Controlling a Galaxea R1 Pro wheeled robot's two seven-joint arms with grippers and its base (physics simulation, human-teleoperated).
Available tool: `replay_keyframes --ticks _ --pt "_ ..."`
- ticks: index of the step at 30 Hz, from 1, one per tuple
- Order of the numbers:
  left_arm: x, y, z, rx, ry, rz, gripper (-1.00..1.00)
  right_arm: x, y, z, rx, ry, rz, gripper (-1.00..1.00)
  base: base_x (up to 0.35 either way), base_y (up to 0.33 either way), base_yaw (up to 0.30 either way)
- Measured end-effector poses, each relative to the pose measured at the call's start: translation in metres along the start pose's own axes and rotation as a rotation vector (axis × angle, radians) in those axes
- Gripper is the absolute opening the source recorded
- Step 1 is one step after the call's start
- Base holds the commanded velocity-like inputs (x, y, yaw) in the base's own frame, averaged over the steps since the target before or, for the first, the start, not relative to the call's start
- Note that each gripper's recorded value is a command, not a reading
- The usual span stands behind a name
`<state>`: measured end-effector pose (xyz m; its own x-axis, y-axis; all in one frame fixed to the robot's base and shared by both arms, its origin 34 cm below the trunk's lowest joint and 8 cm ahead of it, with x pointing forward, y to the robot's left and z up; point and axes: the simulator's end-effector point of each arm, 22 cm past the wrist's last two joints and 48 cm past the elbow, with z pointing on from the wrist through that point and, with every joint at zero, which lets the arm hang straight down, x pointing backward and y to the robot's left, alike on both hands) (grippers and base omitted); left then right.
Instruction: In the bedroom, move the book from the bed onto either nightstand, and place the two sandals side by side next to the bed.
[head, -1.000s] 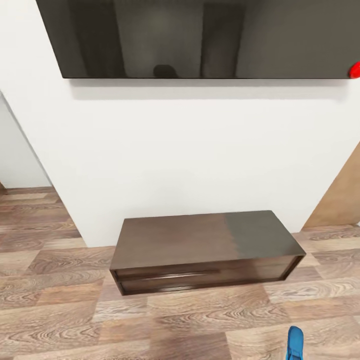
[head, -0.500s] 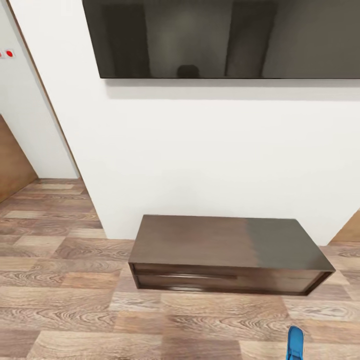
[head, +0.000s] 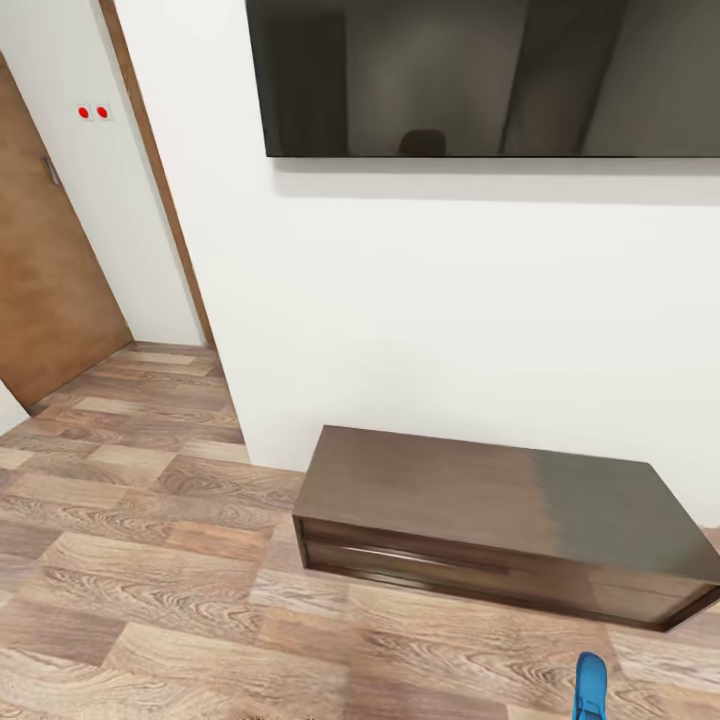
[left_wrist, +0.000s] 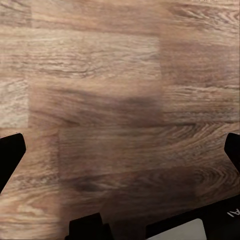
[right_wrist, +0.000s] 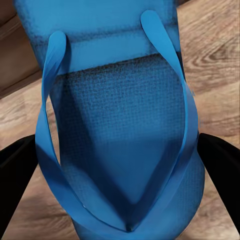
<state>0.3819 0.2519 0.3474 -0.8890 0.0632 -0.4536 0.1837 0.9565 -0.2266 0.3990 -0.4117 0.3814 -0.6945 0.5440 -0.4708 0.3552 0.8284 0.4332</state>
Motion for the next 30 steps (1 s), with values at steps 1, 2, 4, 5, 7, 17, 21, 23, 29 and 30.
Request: replay_keyframes --ticks 1,2,4,5,7,17,21,23,29,30 --pt "0.0001 0.0000 0.0000 0.000 0.000 0.000 1.00 0.0000 -0.0001 0.0000 0.000 0.000 0.000 -1.00 0.000 0.000 0.263" --pt "-0.0001 0.0000 0.0000 0.000 0.000 0.000 1.00 -0.0001 0.0000 0.0000 0.000 0.000 0.000 -1.00 0.000 0.000 0.263" --pt "-0.0002 0.0000 0.0001 0.000 0.000 0.000 1.00 0.0000 0.0000 0.0000 0.000 0.000 0.000 -1.00 0.000 0.000 0.263" --pt "-0.0003 0.0000 0.0001 0.000 0.000 0.000 1.00 -0.0001 0.0000 0.0000 0.000 0.000 0.000 -1.00 0.000 0.000 0.263" --pt "-0.0001 -0.0001 0.0000 0.000 0.000 0.000 1.00 -0.0003 0.0001 0.0001 0.000 0.000 0.000 -1.00 0.000 0.000 0.263" --pt "0.0000 0.0002 0.0000 -0.001 0.000 0.000 1.00 0.0001 0.0000 0.0001 0.000 0.000 0.000 -1.00 0.000 0.000 0.263" --pt "-0.0001 0.0001 0.0000 -0.001 0.000 0.000 1.00 0.0005 0.0001 0.0001 0.000 0.002 0.000 -1.00 0.000 0.000 0.265" --pt "0.0000 0.0000 0.0000 0.000 0.000 0.000 1.00 0.0009 0.0001 0.0001 0.000 0.002 0.000 -1.00 0.000 0.000 0.268" --pt "0.0000 0.0000 0.0000 0.000 0.000 0.000 1.00 0.0011 0.0000 0.0001 0.001 0.002 0.000 -1.00 0.000 0.000 0.270" --pt "-0.0002 0.0001 0.0000 0.000 0.000 0.000 1.00 0.0009 0.0001 0.0002 0.001 0.002 0.000 -1.00 0.000 0.000 0.271"
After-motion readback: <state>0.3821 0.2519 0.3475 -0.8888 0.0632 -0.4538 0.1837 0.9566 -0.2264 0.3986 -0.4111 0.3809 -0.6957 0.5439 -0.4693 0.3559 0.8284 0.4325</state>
